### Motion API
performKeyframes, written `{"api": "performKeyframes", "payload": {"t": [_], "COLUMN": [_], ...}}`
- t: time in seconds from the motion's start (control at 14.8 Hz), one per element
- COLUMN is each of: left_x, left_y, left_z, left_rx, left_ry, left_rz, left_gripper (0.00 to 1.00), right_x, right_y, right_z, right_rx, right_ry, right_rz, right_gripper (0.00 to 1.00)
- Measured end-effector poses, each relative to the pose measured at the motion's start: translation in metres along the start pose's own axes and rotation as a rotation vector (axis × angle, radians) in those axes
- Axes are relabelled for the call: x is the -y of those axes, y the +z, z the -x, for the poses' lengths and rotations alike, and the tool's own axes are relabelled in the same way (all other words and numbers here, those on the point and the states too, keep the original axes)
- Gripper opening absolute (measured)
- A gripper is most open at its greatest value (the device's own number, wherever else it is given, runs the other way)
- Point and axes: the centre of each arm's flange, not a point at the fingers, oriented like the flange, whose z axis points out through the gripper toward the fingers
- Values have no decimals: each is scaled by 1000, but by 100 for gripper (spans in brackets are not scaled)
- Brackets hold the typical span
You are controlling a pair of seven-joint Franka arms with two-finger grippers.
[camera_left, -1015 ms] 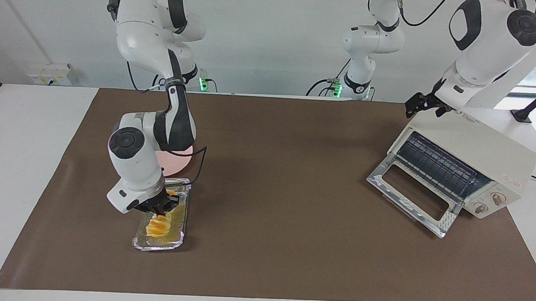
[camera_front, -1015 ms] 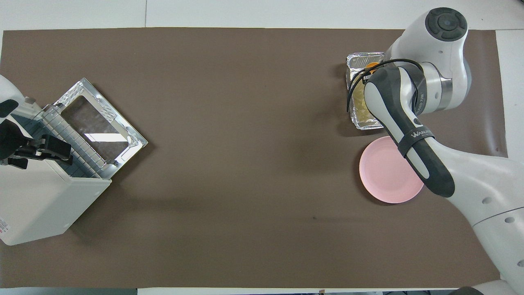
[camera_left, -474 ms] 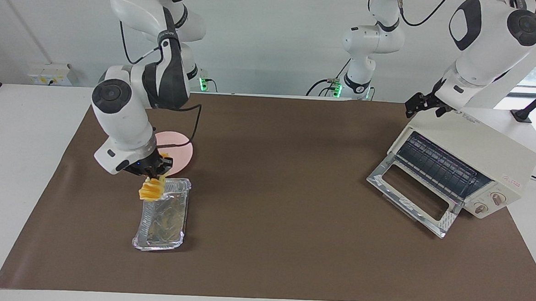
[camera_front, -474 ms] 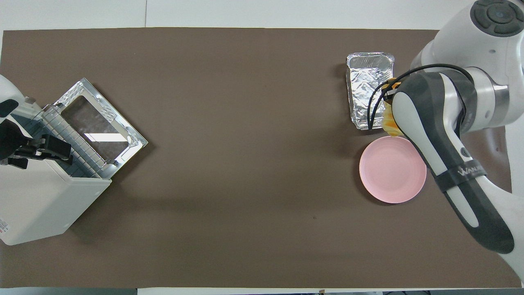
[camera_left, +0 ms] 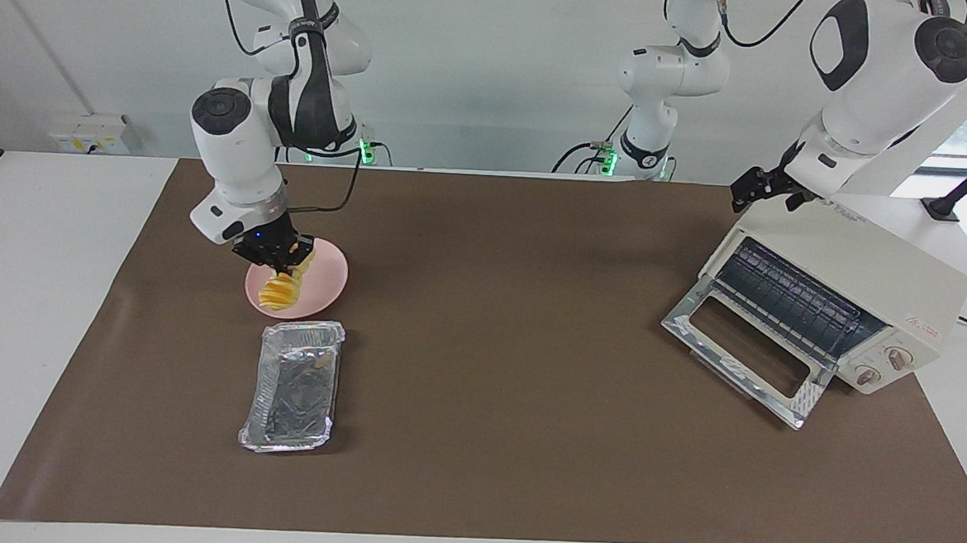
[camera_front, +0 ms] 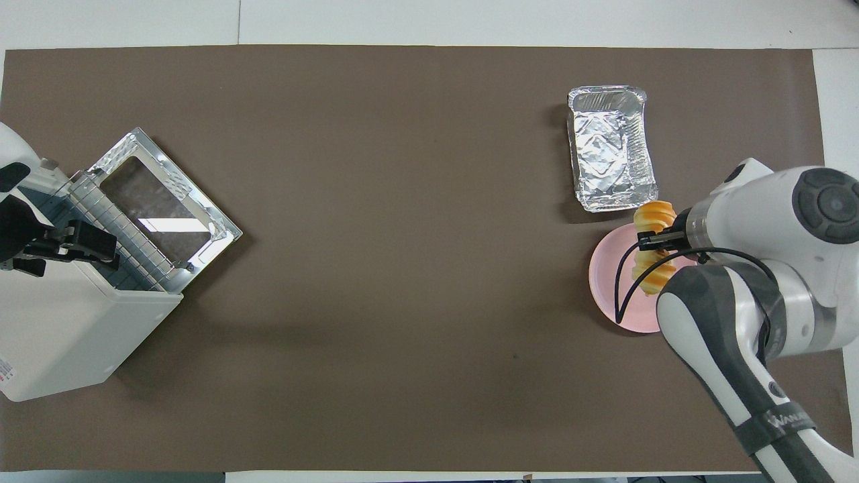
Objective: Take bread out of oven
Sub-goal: 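Lift the bread out of the tray and carry it over the pink plate, then lower the bread onto the pink plate and open the right gripper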
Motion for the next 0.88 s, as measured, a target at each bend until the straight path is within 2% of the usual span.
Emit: {"api": "performKeyframes", "payload": {"t": [0.34,0.74,0.88], "left_x": [0,0,0], "left_y": [0,0,0], "left_z": [0,0,0], "left_rx": [0,0,0], "left_ry": [0,0,0], "left_rz": [0,0,0], "left_gripper": [100,100,100], "right_x": [3,5,5], "right_y": [40,53,53], "right_z": [47,57,57], "right_rx": [-77,-91,-91], "right_ry": [1,0,0], "right_rz": [-14,-16,-16], "right_gripper": [8,8,23]}}
